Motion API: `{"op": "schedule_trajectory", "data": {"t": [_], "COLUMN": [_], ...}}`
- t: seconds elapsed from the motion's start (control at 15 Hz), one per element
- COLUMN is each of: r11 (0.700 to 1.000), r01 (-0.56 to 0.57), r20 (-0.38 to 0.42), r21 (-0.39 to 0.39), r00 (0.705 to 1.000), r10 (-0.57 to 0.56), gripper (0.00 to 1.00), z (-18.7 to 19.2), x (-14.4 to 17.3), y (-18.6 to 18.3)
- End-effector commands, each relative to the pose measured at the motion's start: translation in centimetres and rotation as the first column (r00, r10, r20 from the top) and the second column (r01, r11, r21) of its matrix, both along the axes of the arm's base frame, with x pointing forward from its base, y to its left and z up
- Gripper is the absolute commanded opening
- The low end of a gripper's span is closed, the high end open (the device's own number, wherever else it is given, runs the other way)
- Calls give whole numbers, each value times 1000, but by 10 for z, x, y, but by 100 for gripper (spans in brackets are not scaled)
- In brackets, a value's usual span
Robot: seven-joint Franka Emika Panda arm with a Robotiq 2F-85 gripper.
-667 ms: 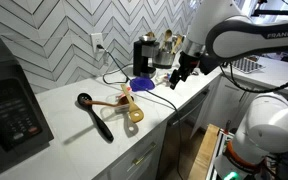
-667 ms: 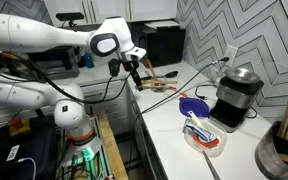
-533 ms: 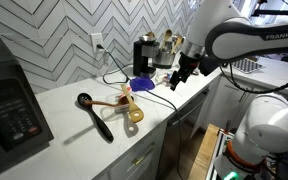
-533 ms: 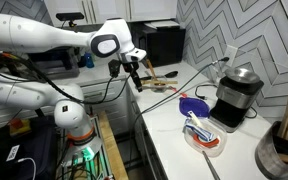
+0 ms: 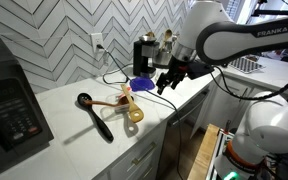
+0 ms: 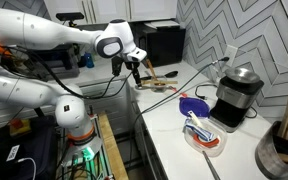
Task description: Put the wooden spatula on top of the silver bowl.
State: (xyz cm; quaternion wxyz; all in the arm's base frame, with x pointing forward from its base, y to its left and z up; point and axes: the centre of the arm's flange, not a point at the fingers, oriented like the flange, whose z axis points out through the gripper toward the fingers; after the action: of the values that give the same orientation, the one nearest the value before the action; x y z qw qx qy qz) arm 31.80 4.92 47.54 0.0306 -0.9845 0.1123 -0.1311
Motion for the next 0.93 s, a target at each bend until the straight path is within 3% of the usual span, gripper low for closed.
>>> {"op": "schedule_trajectory", "data": {"t": [0.0, 0.2, 0.47, 0.67, 0.73, 0.87], "r11": [984, 963, 963, 973, 971, 971], "r01": [141, 235, 267, 228, 237, 235], "r20": [68, 141, 90, 57, 100, 84], "r21": [110, 133, 40, 33, 40, 47], "r00": [987, 957, 959, 972, 966, 968], "r10": [-149, -253, -270, -229, -240, -239], "gripper": [100, 100, 100, 100, 100, 100], "z": [-9, -8, -25, -20, -23, -23], "x": [40, 77, 117, 147, 116, 134], "y": [46, 71, 94, 94, 88, 88]}}
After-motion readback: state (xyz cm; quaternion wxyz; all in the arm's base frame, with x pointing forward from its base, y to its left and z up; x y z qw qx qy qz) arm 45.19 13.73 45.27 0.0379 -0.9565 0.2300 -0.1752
